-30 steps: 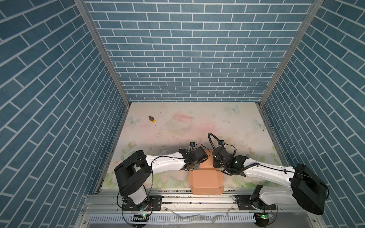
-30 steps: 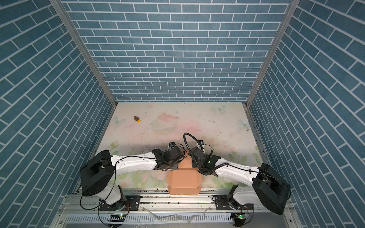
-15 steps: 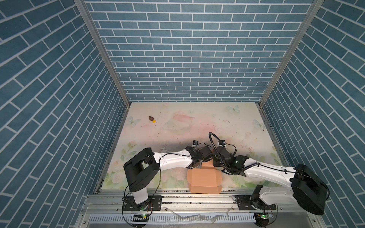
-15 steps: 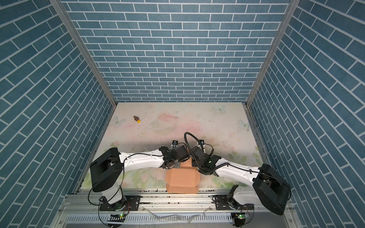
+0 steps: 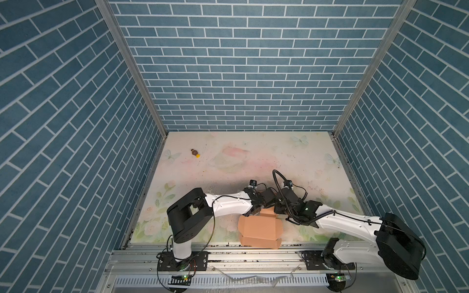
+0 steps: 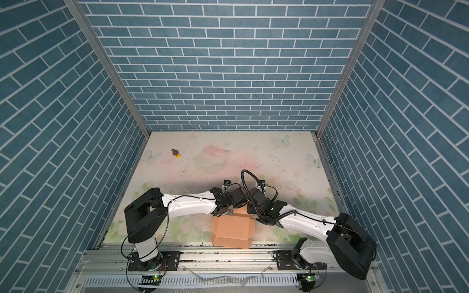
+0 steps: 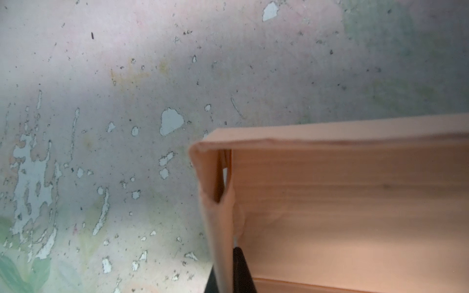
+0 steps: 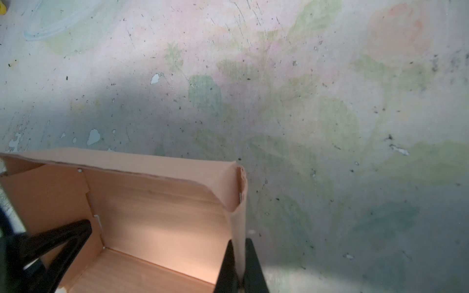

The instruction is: Fold the paper box

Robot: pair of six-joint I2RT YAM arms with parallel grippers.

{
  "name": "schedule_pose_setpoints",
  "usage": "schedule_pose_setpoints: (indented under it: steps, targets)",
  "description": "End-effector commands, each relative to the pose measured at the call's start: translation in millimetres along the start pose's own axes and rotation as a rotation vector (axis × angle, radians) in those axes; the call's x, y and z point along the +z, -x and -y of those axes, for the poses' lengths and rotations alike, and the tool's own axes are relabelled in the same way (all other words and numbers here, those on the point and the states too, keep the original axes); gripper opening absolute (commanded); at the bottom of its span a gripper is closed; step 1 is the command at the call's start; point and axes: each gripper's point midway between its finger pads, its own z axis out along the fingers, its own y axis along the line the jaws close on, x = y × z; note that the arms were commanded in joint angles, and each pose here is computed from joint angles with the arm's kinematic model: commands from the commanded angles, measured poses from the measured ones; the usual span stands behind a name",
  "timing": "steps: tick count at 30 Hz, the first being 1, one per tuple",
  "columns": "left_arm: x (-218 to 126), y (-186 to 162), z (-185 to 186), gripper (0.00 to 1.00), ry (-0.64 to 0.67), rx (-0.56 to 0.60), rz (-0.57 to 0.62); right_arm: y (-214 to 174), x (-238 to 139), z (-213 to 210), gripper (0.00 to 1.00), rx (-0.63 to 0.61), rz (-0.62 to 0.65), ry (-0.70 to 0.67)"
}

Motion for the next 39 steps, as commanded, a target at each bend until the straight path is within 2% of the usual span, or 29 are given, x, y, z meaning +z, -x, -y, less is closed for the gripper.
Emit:
schedule_pose_setpoints:
  steps: [1,4,6,9,13,17,20,27,33,39]
  targets:
    - [6.5,-13.3,-3.0,0.01,0.057,0.071,-0.011,-1.5,-0.7,1.9,0.00,0.008,0.017,-0.038]
    - [-0.5,-11.7,-0.1,0.10,-0.018,0.040,0.021,-2.2,-0.9,3.3,0.00,0.006,0.015,-0.044]
    - [-10.4,-8.1,3.4,0.27,-0.107,0.000,0.047,-3.0,-0.9,3.9,0.00,0.001,0.012,-0.047]
    - [-27.4,-1.1,6.1,0.44,-0.203,-0.027,0.085,-3.0,0.4,4.6,0.00,-0.002,0.013,-0.050]
    - [-45.5,5.6,9.2,0.53,-0.276,-0.013,0.107,-4.5,3.7,4.7,0.00,-0.012,0.009,-0.054]
    - [-54.1,7.9,8.5,0.58,-0.325,-0.029,0.114,-7.2,7.1,4.6,0.00,-0.026,-0.002,-0.056]
    - [-55.0,9.1,2.2,0.59,-0.344,-0.060,0.107,-8.0,7.6,5.2,0.00,-0.030,-0.006,-0.058]
    - [-44.9,1.1,-13.6,0.56,-0.298,-0.065,0.052,-5.9,4.5,3.1,0.00,-0.036,-0.001,-0.048]
    - [-38.2,7.0,-25.3,0.44,-0.309,-0.096,0.039,-5.5,3.6,3.1,0.00,-0.037,0.004,-0.043]
    - [-33.8,4.6,-10.0,0.32,-0.368,-0.046,0.001,-4.5,2.6,3.0,0.00,-0.036,0.009,-0.041]
